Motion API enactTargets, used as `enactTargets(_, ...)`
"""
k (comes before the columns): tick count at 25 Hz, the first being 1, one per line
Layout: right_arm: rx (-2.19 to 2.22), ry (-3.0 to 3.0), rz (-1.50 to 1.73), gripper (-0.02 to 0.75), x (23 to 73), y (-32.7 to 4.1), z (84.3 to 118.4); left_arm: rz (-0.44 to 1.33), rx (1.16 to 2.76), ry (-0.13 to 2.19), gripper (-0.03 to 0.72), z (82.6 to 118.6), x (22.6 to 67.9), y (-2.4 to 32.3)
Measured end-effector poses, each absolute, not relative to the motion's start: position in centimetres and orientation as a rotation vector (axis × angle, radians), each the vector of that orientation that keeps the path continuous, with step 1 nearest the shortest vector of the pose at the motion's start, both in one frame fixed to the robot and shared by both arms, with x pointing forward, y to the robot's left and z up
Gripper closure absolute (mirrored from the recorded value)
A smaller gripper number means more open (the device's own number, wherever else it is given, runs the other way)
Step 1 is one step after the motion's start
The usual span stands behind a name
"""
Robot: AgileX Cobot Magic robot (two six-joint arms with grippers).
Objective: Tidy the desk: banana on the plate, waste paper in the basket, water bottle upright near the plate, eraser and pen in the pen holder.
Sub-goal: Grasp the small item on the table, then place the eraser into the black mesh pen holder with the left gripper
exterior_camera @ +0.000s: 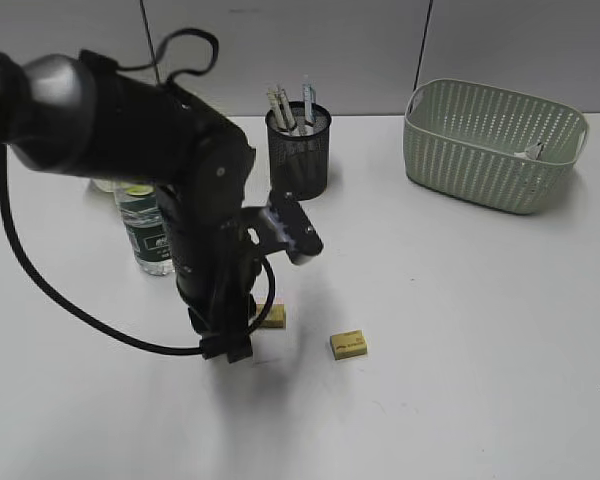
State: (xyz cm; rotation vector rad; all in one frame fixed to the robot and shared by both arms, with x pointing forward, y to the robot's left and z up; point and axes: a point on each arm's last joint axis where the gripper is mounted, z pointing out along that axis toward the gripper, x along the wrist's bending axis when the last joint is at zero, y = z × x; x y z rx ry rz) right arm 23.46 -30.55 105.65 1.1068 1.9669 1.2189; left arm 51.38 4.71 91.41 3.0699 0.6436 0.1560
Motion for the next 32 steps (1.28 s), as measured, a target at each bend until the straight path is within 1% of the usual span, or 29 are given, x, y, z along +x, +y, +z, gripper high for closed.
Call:
enactTargets(3,1.107,1.967,1.219,0.312,23.5,-30.5,105.7,0.23,2.99,0.631,0.495,94.4,51.3,4.8)
enactTargets(6,1.107,1.967,1.219,0.312,23.5,-30.5,105.7,0.335,2.861,0.612,0.495,97.8,51.2,4.8)
enactTargets(11,1.106,1.966,1.22,0.312,23.5,-30.5,105.7,0.555,2.53,0.531,0.495,102.5,51.9,4.0)
enactTargets(15,1.106,1.966,1.22,0.312,23.5,-30.5,105.7,0.697,2.254,0.457,0.495,104.2,53.2,2.6)
enactTargets(19,1.106,1.966,1.22,0.312,23.5,-30.5,105.7,0.779,1.993,0.463,0.495,104.4,55.3,1.8)
enactTargets(22,1.106,1.966,1.22,0.312,23.5,-30.5,105.7,0.769,1.849,0.622,0.495,103.4,57.4,2.4)
enactTargets(26,1.106,1.966,1.219,0.312,23.5,-30.6,105.7,0.756,1.796,0.786,0.495,101.7,60.6,3.5)
enactTargets(32,1.106,1.966,1.219,0.312,23.5,-30.6,105.7,0.72,1.828,0.84,0.495,100.1,63.7,2.4)
